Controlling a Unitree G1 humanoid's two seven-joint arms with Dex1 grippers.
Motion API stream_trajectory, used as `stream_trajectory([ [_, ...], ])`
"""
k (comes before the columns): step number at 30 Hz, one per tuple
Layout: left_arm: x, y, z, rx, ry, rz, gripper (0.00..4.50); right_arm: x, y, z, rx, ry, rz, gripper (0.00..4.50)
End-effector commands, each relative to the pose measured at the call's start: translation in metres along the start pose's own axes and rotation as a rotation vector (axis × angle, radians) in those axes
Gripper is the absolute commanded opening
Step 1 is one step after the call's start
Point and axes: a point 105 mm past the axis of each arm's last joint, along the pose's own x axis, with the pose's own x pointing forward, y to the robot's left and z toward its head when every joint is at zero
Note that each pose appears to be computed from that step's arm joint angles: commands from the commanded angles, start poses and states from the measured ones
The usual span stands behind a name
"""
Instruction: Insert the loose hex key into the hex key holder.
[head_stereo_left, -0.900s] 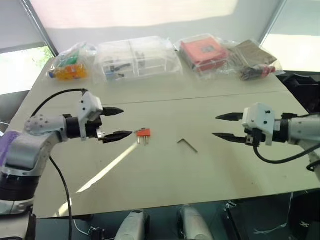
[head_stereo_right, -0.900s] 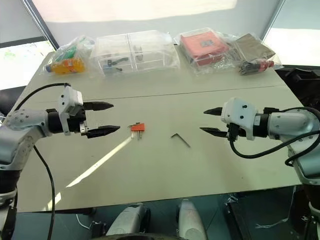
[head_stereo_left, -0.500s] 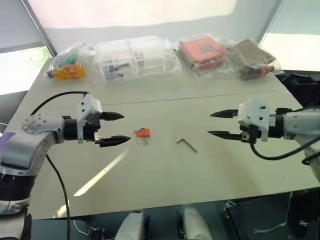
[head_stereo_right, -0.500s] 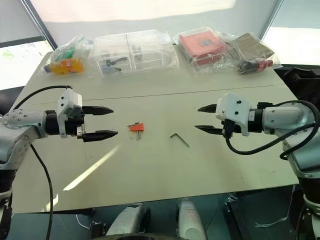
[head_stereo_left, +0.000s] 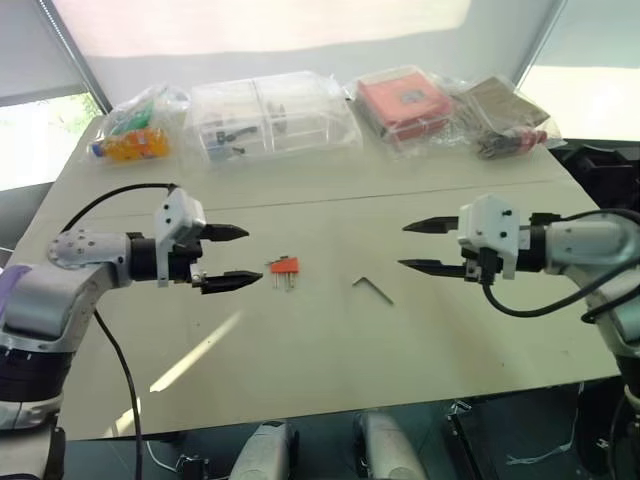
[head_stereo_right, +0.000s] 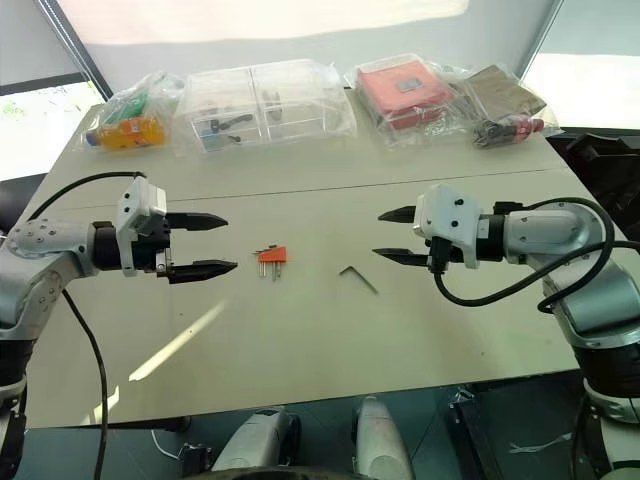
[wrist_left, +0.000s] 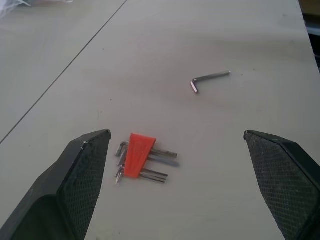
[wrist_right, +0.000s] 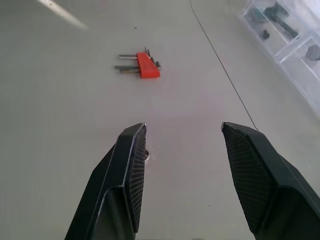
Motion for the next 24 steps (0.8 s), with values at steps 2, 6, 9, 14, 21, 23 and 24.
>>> stream_trajectory([
  [2, -0.004, 0.0, 0.008, 0.028, -0.015, 0.025, 4.45, 0.012, -0.002, 0.006, -0.023, -0.046, -0.008, 2.49],
  [6, -0.005, -0.001, 0.002, 0.021, 0.0, 0.047, 4.49, 0.038, 0.005, 0.001, 0.017, -0.085, 0.028, 2.73],
  [9, -0.006, -0.001, -0.004, 0.034, 0.012, 0.093, 4.5, 0.069, 0.015, -0.012, 0.029, -0.088, 0.069, 3.78],
  [14, -0.011, -0.005, -0.009, 0.019, 0.016, 0.138, 4.5, 0.118, 0.021, -0.025, 0.023, -0.108, 0.089, 4.46],
  [21, -0.019, -0.018, -0.018, -0.01, 0.036, 0.183, 4.5, 0.164, 0.017, -0.034, -0.025, -0.128, 0.068, 4.46],
  [23, -0.021, -0.024, -0.02, -0.022, 0.041, 0.194, 4.5, 0.172, 0.016, -0.037, -0.029, -0.126, 0.065, 4.46],
  [24, -0.022, -0.027, -0.021, -0.028, 0.042, 0.198, 4.5, 0.174, 0.017, -0.038, -0.036, -0.126, 0.066, 4.46],
])
